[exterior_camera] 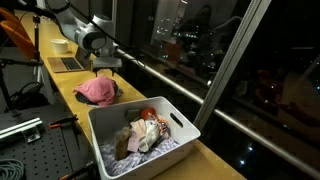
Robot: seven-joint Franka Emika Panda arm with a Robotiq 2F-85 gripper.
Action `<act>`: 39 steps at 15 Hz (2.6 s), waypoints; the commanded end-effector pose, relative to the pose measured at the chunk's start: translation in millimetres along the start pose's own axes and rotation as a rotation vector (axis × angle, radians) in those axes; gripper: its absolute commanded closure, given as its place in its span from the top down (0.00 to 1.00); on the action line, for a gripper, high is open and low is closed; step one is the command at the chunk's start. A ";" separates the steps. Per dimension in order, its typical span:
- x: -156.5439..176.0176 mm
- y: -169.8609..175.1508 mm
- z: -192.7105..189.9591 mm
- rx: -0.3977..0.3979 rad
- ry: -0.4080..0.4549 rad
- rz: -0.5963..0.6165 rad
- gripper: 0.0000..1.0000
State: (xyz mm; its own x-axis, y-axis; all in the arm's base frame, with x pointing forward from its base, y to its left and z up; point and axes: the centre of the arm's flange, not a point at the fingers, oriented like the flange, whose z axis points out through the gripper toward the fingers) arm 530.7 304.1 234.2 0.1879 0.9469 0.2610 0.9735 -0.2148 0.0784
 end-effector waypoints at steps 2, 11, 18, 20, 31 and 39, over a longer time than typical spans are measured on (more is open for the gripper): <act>23.7 -17.5 49.8 0.026 0.007 0.046 1.00; -49.2 11.2 176.4 0.101 -0.024 0.163 1.00; -95.2 67.1 129.7 0.051 0.014 0.261 0.60; -110.6 71.9 106.3 0.041 0.016 0.286 0.45; -188.2 43.8 -55.1 -0.054 0.041 0.347 0.00; -181.3 38.6 -198.1 -0.282 0.044 0.293 0.00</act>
State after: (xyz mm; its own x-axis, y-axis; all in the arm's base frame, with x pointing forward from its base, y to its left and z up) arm 528.7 104.9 315.4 0.4479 0.8213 0.3535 0.8338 -0.5264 0.1666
